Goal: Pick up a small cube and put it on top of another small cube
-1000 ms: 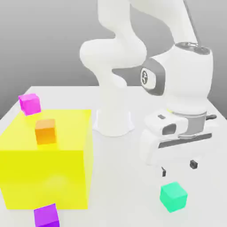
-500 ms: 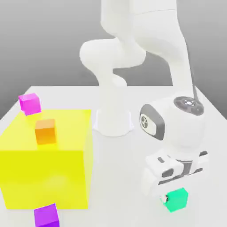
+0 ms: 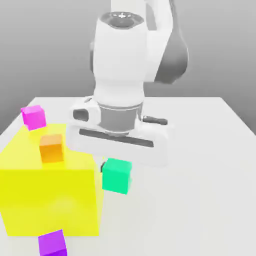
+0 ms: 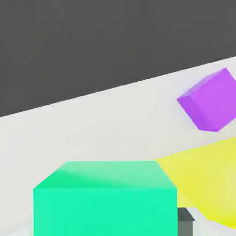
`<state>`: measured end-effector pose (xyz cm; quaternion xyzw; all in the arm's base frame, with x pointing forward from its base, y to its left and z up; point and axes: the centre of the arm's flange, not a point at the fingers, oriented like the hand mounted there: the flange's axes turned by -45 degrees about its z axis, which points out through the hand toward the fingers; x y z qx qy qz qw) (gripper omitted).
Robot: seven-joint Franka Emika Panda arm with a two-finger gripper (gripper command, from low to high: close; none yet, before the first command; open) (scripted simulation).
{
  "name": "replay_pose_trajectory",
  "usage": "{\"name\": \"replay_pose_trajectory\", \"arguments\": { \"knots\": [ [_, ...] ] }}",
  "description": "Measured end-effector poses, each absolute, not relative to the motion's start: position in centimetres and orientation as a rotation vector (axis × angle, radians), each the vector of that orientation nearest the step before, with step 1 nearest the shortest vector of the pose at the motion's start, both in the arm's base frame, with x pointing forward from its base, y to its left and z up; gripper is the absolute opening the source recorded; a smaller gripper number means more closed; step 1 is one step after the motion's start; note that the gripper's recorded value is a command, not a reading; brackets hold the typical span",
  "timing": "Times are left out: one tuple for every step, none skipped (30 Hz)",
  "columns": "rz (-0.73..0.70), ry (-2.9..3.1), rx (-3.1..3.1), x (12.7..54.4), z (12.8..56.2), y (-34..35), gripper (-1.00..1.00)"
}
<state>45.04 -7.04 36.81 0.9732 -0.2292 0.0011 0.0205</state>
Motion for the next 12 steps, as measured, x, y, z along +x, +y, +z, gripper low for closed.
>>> {"name": "replay_pose_trajectory", "arguments": {
  "knots": [
    [0.003, -0.823, 2.995, 44.3, 38.4, -9.0, -1.00],
    [0.003, -0.935, 2.969, 43.5, 40.0, -10.9, -1.00],
    [0.002, -1.046, 2.941, 42.5, 41.6, -12.8, -1.00],
    [0.002, -1.156, 2.910, 41.3, 43.2, -14.5, -1.00],
    [0.001, -1.236, 2.885, 40.4, 43.9, -15.8, -1.00],
    [0.001, -1.275, 2.872, 40.0, 43.4, -16.4, -1.00],
    [0.001, -1.295, 2.866, 39.8, 42.4, -16.7, -1.00],
    [0.001, -1.305, 2.862, 39.7, 41.2, -16.9, -1.00],
    [0.001, -1.311, 2.860, 39.5, 39.8, -16.9, 1.00],
    [0.001, -1.311, 2.861, 39.5, 39.8, -16.9, 1.00],
    [0.001, -1.311, 2.861, 39.5, 39.8, -16.9, 1.00],
    [0.001, -1.311, 2.861, 39.5, 39.8, -16.9, 1.00]
  ]
}}
